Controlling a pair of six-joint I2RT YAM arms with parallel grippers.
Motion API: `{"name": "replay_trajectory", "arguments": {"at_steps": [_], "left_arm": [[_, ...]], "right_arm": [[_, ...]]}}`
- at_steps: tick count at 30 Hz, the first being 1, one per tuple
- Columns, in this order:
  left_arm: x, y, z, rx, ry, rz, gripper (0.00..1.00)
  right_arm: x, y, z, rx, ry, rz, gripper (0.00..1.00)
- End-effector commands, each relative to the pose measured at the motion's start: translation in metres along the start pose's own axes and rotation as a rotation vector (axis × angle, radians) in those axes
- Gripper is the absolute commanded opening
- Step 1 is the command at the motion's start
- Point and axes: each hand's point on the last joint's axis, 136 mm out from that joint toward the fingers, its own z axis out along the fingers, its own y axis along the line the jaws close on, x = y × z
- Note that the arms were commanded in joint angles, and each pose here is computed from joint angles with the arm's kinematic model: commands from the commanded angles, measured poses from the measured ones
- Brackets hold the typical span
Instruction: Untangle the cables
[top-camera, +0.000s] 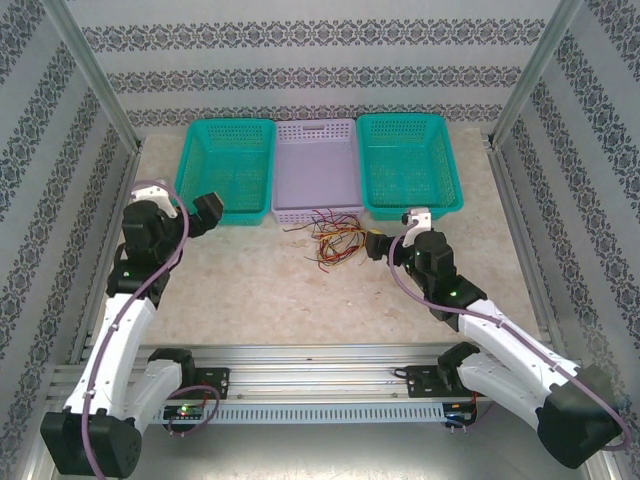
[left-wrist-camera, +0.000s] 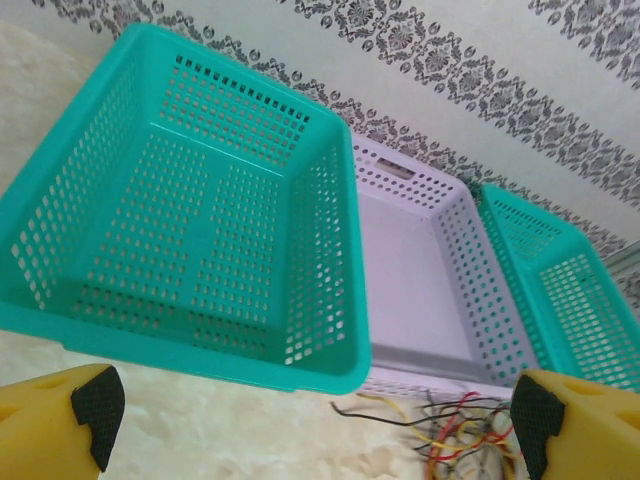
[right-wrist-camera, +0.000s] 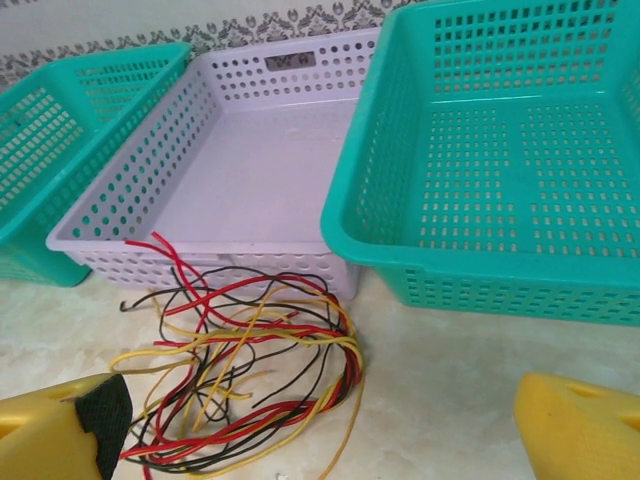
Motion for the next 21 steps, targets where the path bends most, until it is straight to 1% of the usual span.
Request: {"name": "replay_trajectory", "arguments": {"at_steps": [1, 3, 5, 7, 9, 11, 14, 16, 18, 21], "left_arm": [[0.014, -0.006, -0.01, 0.031, 0.078, -0.123, 1.0], [0.018, -0.012, -0.011, 0.085, 0.064, -0.107, 1.0], [0.024, 0.0, -0.013, 0.046, 0.035, -0.163, 1.0], [0.027, 0.002, -0.014, 0.052, 0.017, -0.2, 1.0], [0.032, -0.001, -0.012, 0.054, 0.06, -0.214, 1.0], [0.039, -0.004, -0.009, 0.055, 0.118, -0.18, 1.0], [0.047, 0.001, -0.008, -0.01, 0.179, -0.112, 1.0], [0.051, 0.007, -0.009, -0.046, 0.187, -0.103, 1.0], [0.052, 0.005, -0.01, -0.044, 0.187, -0.1, 1.0], [0.054, 0.013, -0.011, -0.1, 0.205, -0.078, 1.0]], "right_arm": [[0.004, 0.021, -0.002, -0.09, 0.045, -0.013, 0.98], [0.011, 0.026, -0.001, -0.098, 0.078, -0.016, 0.98], [0.021, 0.035, 0.002, -0.124, 0.11, -0.021, 0.98], [0.03, 0.041, 0.008, -0.136, 0.138, -0.01, 0.98], [0.038, 0.049, 0.015, -0.161, 0.178, 0.014, 0.97], [0.045, 0.06, 0.024, -0.194, 0.228, 0.037, 0.94], [0.051, 0.071, 0.036, -0.207, 0.291, 0.063, 0.91], [0.054, 0.071, 0.042, -0.197, 0.303, 0.088, 0.89], [0.053, 0.071, 0.049, -0.195, 0.298, 0.115, 0.87], [0.053, 0.08, 0.058, -0.222, 0.319, 0.135, 0.83]]}}
